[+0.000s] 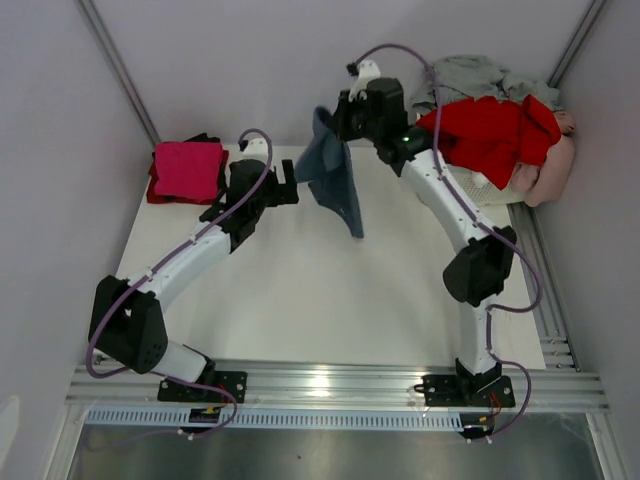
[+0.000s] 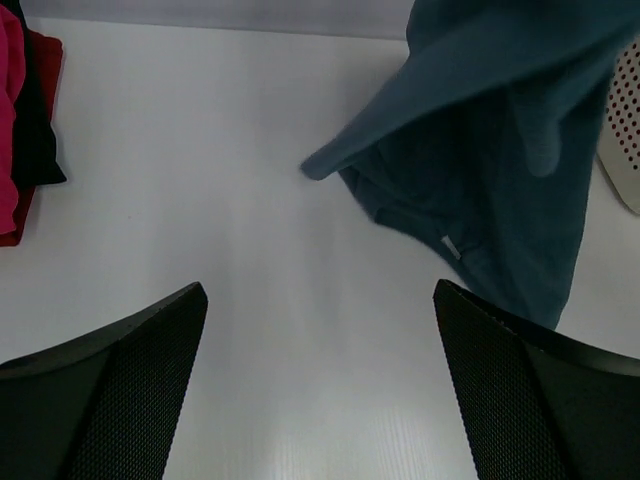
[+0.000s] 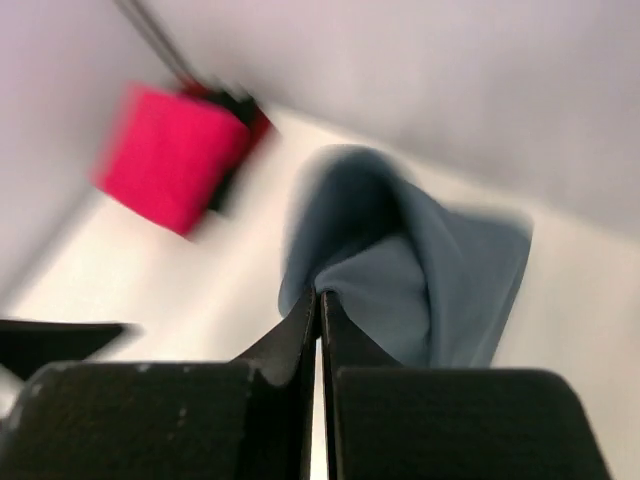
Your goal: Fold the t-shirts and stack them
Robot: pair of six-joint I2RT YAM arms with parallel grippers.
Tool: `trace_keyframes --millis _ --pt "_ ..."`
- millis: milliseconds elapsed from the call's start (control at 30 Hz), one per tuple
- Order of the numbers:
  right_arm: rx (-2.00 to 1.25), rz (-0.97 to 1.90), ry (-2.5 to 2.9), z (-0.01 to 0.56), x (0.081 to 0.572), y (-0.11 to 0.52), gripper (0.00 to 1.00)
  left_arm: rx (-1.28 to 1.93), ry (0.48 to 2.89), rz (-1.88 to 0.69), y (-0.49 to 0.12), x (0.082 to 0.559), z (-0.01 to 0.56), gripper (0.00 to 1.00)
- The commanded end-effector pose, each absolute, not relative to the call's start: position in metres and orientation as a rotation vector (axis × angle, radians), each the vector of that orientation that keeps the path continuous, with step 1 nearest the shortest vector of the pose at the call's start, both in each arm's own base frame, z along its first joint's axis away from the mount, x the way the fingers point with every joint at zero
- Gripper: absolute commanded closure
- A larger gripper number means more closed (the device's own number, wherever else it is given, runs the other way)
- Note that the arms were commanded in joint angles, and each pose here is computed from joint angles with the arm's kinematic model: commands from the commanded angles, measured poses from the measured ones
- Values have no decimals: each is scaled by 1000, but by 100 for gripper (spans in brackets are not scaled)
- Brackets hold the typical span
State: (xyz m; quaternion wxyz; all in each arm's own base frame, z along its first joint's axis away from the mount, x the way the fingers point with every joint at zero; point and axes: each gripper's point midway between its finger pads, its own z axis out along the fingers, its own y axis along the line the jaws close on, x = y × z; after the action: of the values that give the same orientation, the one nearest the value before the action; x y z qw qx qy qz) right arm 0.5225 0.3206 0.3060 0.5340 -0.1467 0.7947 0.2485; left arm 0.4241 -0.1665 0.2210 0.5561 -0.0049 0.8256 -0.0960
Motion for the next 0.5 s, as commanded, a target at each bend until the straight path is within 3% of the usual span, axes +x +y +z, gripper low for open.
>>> trace_keyframes --millis 0,67,167,300,467 --pt "-434 826 1544 477 455 317 100 7 1912 -273 -178 429 237 1" --pt "-416 807 1475 505 441 306 100 -1 1921 -298 -181 428 232 0" --pt "-202 562 1551 473 485 259 100 -5 1933 -338 -187 426 226 1" --pt "-88 379 1669 432 506 222 100 8 1950 -371 -193 425 220 1" --pt "-43 174 1592 451 501 191 100 7 1950 -367 -192 424 221 1"
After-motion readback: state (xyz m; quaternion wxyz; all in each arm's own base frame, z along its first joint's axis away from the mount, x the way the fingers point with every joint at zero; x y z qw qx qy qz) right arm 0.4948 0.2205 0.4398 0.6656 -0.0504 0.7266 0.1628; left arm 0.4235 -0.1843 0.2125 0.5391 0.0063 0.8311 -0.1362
